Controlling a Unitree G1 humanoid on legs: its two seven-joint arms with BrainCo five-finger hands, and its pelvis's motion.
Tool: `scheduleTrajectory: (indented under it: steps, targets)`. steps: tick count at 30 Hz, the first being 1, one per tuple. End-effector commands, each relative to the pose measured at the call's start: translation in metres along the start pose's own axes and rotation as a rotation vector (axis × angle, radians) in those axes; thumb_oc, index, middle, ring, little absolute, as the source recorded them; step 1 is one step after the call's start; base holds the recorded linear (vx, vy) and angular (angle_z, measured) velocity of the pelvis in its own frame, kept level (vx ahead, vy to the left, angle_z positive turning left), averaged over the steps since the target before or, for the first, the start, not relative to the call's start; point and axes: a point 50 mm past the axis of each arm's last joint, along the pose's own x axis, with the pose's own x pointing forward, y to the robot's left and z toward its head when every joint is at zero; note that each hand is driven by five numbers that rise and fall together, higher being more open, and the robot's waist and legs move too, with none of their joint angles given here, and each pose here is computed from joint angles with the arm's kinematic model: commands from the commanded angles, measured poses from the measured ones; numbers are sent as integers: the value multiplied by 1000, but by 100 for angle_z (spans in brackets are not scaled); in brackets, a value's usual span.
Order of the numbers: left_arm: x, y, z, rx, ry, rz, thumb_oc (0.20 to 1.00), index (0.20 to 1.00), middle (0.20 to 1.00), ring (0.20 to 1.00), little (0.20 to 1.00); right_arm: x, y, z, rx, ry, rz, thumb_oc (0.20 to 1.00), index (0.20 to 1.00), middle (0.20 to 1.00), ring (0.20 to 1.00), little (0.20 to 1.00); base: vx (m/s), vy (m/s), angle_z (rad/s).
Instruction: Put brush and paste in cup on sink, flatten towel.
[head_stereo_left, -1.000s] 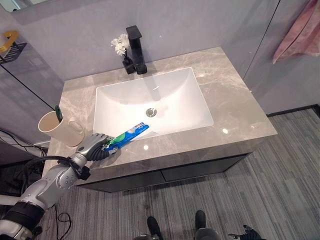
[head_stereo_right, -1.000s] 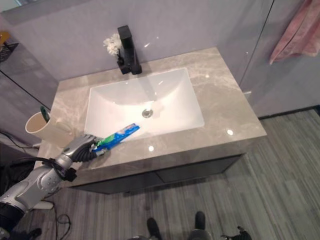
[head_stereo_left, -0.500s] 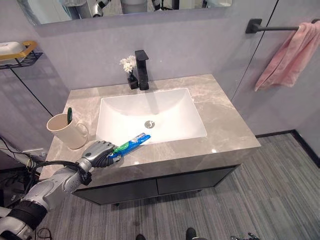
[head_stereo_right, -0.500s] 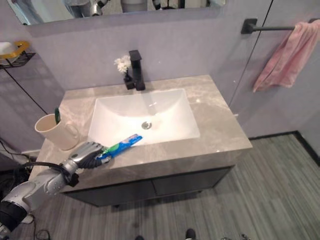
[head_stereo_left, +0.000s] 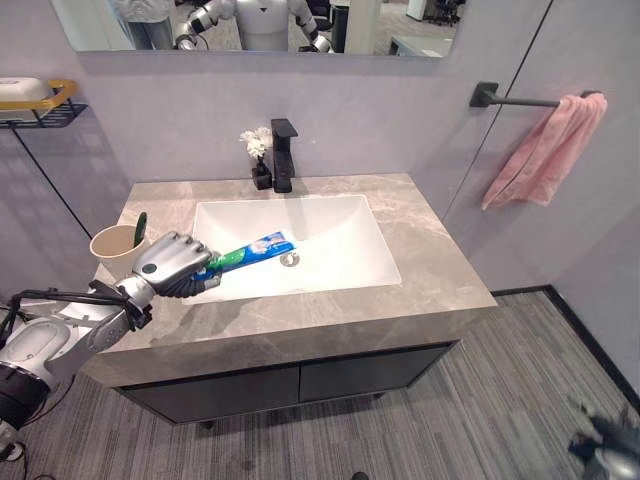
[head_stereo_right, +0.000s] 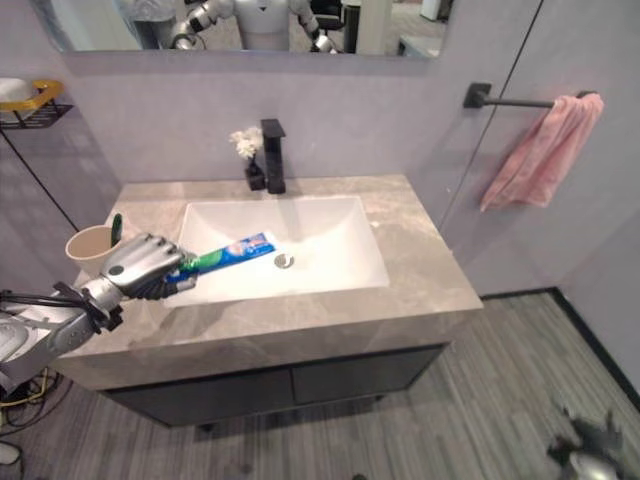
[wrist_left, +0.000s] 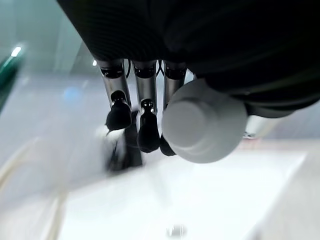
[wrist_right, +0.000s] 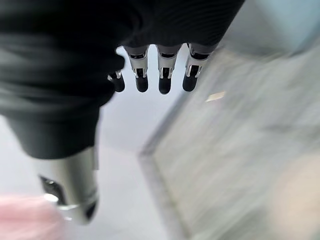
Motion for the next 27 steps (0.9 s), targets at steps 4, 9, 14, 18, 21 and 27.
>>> scheduleTrajectory:
  steps: [4, 9, 14, 18, 21, 27]
  targets:
    - [24, 112, -26, 238, 62, 537, 200, 200, 200, 200, 200, -13, 33, 147, -59, -693, 3, 1000, 1000, 1000, 1000, 1000, -8, 29, -5]
    - [38, 153, -22, 278, 42, 709, 200, 200, 200, 200, 200, -42, 76, 219, -98, -1008, 185, 1000, 1000, 1000, 1000, 1000, -12, 13, -4]
    - [56, 174, -10, 228, -18, 820, 200, 200, 200, 200, 200, -72, 135, 243, 197, -1014, 645, 1000, 1000, 1000, 1000, 1000, -27, 15, -7]
    - [64, 183, -2, 224, -65, 854, 200, 200, 200, 200, 200, -103, 178, 256, 244, -1021, 911, 1000, 1000, 1000, 1000, 1000, -8, 1, 0]
    - [72, 182, 10, 180, -117, 865, 200, 200, 200, 200, 200, -140, 204, 267, 478, -993, 1155, 1000, 1000, 1000, 1000, 1000, 12, 5, -1]
    - [78, 159, 29, 77, -191, 812, 200, 200, 200, 200, 200, -207, 234, 291, 874, -917, 1463, 1000, 1000, 1000, 1000, 1000, 14, 6, -1]
